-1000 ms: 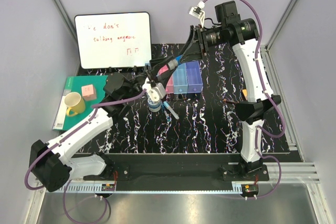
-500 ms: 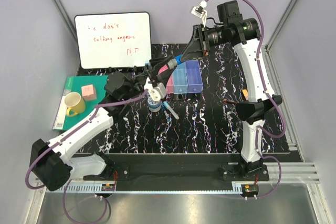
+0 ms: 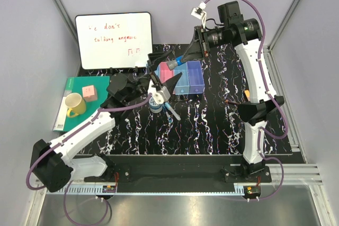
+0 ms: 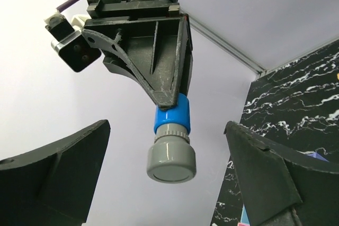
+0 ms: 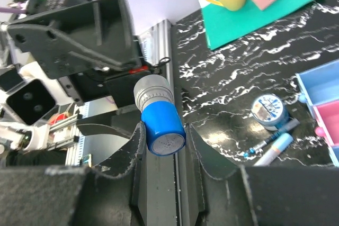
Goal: Sort the stationery into containers
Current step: Place the stationery in the storage box.
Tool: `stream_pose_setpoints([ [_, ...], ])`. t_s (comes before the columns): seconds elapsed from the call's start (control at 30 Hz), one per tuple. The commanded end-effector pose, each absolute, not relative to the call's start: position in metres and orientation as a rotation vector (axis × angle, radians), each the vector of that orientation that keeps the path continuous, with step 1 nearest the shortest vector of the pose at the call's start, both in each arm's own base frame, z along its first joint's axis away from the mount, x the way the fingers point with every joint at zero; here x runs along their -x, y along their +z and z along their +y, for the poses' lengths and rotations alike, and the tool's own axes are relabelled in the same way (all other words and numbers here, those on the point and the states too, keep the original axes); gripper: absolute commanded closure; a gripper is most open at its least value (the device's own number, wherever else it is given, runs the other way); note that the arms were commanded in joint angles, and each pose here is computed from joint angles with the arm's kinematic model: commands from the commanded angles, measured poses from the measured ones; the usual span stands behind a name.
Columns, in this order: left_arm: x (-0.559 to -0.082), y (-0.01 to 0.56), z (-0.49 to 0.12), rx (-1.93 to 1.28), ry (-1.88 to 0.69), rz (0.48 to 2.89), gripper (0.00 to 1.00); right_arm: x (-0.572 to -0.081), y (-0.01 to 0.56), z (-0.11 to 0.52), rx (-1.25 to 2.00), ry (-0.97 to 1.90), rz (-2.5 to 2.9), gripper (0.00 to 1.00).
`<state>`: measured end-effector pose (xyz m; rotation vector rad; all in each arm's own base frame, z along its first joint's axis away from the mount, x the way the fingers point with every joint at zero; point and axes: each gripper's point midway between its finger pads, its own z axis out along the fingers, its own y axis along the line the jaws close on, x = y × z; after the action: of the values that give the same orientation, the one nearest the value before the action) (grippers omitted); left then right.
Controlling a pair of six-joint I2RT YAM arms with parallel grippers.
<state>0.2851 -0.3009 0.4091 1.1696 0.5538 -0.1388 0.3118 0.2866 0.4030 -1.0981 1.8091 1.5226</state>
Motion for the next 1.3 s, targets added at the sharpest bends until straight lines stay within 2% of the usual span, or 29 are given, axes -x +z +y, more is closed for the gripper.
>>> stream_pose_setpoints([
  [0.0, -0.264, 0.426, -0.285, -1.149, -0.118, 0.515, 0.01, -0.306, 0.405, 0.278, 1.047, 1.406, 1.897, 1.0],
  [0.2, -0.245, 0.404, -0.254, -1.205, -0.068, 0.617, 0.01, -0.385, 0.356, 0.249, 0.925, 0.847, 2.06, 1.0],
  [0.4, -0.26, 0.351, -0.22, -1.282, -0.003, 0.987, 0.01, -0.443, 0.303, 0.217, 0.991, 0.447, 2.128, 1.0],
  [0.53, -0.267, 0.294, -0.205, -1.349, -0.027, 1.268, 0.01, -0.461, 0.272, 0.207, 1.079, 0.334, 2.155, 1.0],
  [0.67, -0.274, 0.272, -0.196, -1.303, -0.143, 1.456, 0.01, -0.48, 0.237, 0.2, 1.143, 0.254, 2.192, 1.0],
  [1.0, -0.309, 0.269, -0.186, -1.169, -0.438, 1.691, 0.01, -0.512, 0.182, 0.19, 1.254, 0.146, 2.217, 1.0],
  [1.27, -0.319, 0.265, -0.173, -1.173, -0.543, 1.732, 0.02, -0.539, 0.155, 0.182, 1.31, 0.028, 2.189, 1.0],
])
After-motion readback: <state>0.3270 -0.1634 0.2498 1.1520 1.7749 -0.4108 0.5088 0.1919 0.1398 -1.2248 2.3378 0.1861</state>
